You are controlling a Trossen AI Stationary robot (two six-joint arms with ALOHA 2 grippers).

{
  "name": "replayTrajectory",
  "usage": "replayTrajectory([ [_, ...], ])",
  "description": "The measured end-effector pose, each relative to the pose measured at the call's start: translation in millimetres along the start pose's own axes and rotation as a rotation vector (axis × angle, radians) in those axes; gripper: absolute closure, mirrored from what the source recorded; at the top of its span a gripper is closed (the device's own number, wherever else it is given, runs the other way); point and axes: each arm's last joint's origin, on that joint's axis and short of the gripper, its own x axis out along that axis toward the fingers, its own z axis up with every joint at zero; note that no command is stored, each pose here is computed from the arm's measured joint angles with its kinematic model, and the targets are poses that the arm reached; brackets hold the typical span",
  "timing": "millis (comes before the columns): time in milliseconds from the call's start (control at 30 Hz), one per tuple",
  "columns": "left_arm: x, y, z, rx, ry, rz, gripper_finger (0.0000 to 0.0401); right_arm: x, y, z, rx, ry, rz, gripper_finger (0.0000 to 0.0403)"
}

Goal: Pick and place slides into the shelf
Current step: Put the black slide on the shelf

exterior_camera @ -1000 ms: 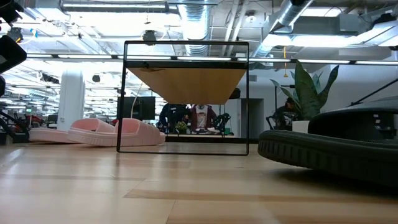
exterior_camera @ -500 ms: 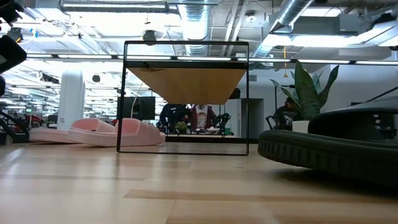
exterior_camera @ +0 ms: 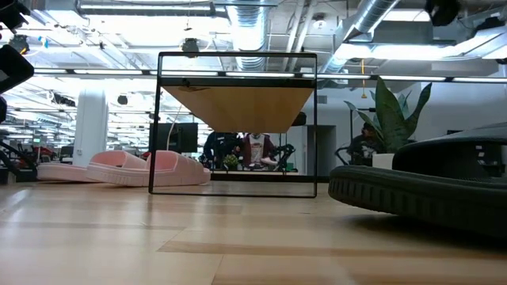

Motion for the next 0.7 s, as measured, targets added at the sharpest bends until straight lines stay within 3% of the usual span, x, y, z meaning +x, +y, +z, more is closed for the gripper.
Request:
replayTrajectory([
  [567,0,0,0,0.0,0.0,0.0,0.0239,-6,-9,-56,0.34,0.009,-0.019,0.0285],
  [700,0,0,0,0.0,0.0,0.0,0.0239,-2,-11,-64,0.382,-0.004,0.044,0.0285],
])
